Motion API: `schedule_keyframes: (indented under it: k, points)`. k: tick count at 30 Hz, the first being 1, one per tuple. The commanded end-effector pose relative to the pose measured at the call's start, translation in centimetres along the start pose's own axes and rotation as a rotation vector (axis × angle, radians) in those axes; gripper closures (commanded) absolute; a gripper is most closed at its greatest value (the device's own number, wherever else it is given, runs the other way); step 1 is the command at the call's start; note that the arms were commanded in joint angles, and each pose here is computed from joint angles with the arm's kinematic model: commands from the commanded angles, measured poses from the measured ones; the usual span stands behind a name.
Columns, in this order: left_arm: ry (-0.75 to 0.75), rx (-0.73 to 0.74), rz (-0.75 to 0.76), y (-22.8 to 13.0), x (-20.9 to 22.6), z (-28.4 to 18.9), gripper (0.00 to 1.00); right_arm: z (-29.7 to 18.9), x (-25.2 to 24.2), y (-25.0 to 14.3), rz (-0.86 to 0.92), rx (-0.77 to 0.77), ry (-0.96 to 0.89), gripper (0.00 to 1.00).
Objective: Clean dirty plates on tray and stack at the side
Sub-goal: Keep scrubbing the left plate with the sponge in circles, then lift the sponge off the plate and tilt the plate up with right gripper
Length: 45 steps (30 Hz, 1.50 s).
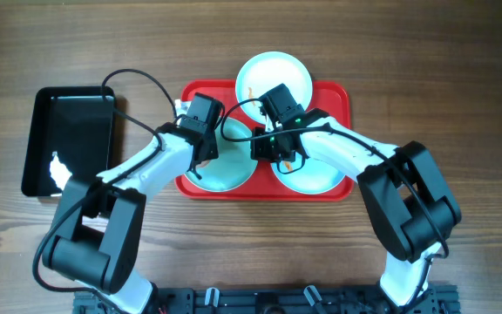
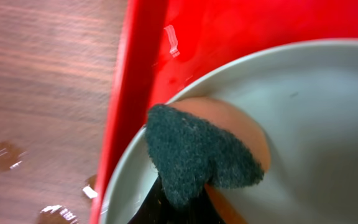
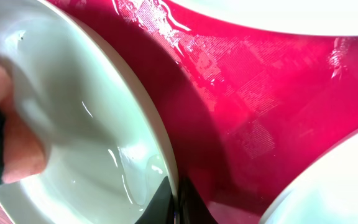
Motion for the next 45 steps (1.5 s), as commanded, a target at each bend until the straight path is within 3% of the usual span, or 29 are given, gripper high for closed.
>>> schedule_keyframes:
  k: [1, 13, 18, 29, 33, 38, 45]
  points:
    - [0.102, 0.007, 0.014, -0.7, 1.7, -1.0, 0.96, 0.9, -1.3, 0.1, 0.010, -0.004, -0.063, 0.96]
    - [0.064, -0.150, -0.077, 0.2, 3.2, -7.1, 0.96, 0.9, -1.3, 0.1, 0.014, -0.005, -0.063, 0.96]
    - [-0.041, -0.211, -0.109, 0.2, 3.4, -9.8, 0.96, 0.9, -1.3, 0.1, 0.012, -0.006, -0.061, 0.96]
    - [-0.154, -0.016, -0.227, -1.9, 5.1, -9.5, 0.96, 0.2, -0.2, 0.2, -0.069, -0.003, 0.007, 0.96]
    - [-0.206, 0.037, -0.289, -2.3, 6.8, -9.1, 0.96, -2.4, 1.3, 0.3, -0.120, -0.053, 0.059, 0.96]
    - [-0.356, 0.041, -0.242, -2.1, 7.0, -9.1, 0.96, -7.7, 3.8, 0.6, -0.162, -0.156, 0.112, 0.96]
    - [-0.374, 0.044, -0.245, -2.1, 6.9, -9.2, 0.96, -13.1, 4.2, 0.3, -0.197, -0.295, 0.010, 0.96]
Point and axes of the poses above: each gripper's point midway between its finger pads, its own z axis out along the fingers, its own x axis along the line the jaws close on, y = z × x, the point moved 10 cm from there along -z, back along the fingers, and after that the axes turned 14 degrees about z, right-handed, at the moved point
